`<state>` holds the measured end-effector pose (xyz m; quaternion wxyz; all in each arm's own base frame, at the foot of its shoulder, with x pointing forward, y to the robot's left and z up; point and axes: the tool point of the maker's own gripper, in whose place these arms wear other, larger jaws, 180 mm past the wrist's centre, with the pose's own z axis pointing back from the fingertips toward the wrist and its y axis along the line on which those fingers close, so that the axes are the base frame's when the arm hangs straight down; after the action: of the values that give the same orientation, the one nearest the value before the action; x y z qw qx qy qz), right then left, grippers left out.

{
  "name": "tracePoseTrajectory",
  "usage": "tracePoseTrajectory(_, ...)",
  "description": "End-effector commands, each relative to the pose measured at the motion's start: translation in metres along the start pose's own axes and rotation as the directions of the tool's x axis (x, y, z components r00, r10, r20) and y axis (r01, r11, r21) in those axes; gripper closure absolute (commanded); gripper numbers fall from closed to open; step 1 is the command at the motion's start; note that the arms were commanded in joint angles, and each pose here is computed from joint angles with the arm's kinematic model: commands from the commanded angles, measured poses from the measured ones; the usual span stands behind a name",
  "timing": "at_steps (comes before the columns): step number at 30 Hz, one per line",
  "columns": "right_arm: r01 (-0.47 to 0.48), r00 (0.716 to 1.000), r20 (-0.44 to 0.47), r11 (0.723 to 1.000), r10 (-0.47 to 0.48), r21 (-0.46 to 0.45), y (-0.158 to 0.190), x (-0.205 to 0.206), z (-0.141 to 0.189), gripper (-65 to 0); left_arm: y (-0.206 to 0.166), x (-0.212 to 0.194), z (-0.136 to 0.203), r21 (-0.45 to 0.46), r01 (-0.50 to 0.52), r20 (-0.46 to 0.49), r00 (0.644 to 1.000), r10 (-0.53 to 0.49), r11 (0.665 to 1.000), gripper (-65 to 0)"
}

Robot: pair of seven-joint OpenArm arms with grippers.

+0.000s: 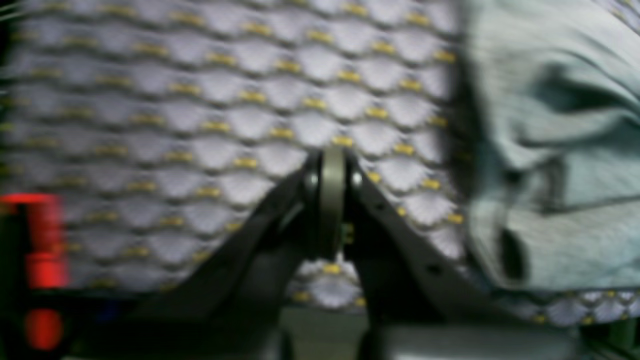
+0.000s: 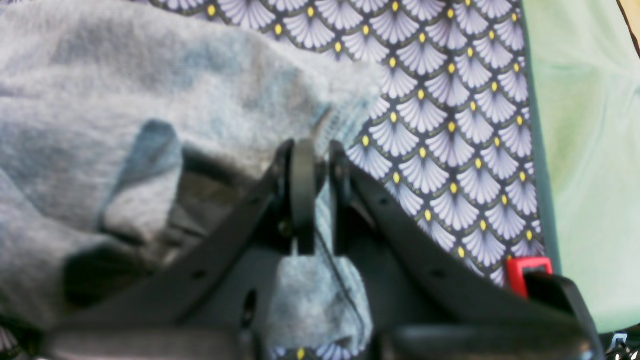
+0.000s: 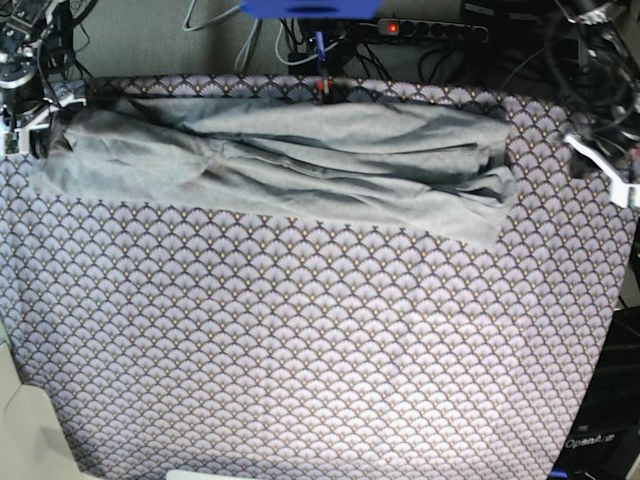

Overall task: Fold the T-shirt properly
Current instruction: 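Move the left gripper onto the strip's other end and grasp it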

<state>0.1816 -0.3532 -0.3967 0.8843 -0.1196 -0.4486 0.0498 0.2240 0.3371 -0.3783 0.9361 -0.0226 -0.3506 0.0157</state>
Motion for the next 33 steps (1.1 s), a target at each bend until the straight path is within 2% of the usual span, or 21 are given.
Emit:
tracePoseTrajectory(1, 0.004, 0.999, 0.051, 1.0, -0.003, -0.011, -0.003, 0.012, 0.001, -3.0, 0.003, 0.009, 0.003, -0.003, 0.011, 0.029, 1.0, -0.011, 1.0, 0.0)
tracePoseTrajectory(7, 0.0, 0.999, 0.051, 1.0, -0.001, 0.021, 0.009, 0.013, -0.003, -3.0, 0.018, 0.0, -0.001, 0.008, -0.005, -0.012, 1.0, 0.005, 1.0, 0.0)
tracePoseTrajectory(12, 0.002, 0.999, 0.051, 1.0, -0.003, 0.022, 0.01, 0.013, -0.003, -3.0, 0.016, -0.001, -0.003, -0.001, -0.002, -0.017, 1.0, 0.002, 1.0, 0.0)
tracePoseTrajectory(19, 0.002, 0.999, 0.052, 1.0, -0.003, 0.021, 0.01, 0.014, -0.004, -3.0, 0.024, -0.008, -0.009, 0.07, 0.086, -0.101, 0.992, -0.078, 0.994, 0.0)
tracePoseTrajectory(29, -0.005, 0.999, 0.052, 0.999, 0.003, 0.048, 0.019, 0.014, -0.006, -3.0, -0.04, 0.007, -0.022, -0.028, 0.14, -0.059, 0.988, -0.142, 0.99, 0.0)
tracePoseTrajectory(31, -0.005, 0.999, 0.053, 0.999, 0.003, 0.048, 0.019, 0.015, -0.007, -3.0, -0.046, 0.017, -0.02, -0.024, 0.152, -0.051, 0.987, -0.153, 0.988, -4.5)
tracePoseTrajectory(33, -0.005, 0.998, 0.055, 0.999, 0.003, 0.049, 0.02, 0.015, -0.007, -3.0, -0.05, 0.024, -0.017, -0.019, 0.154, -0.042, 0.987, -0.155, 0.988, -13.1)
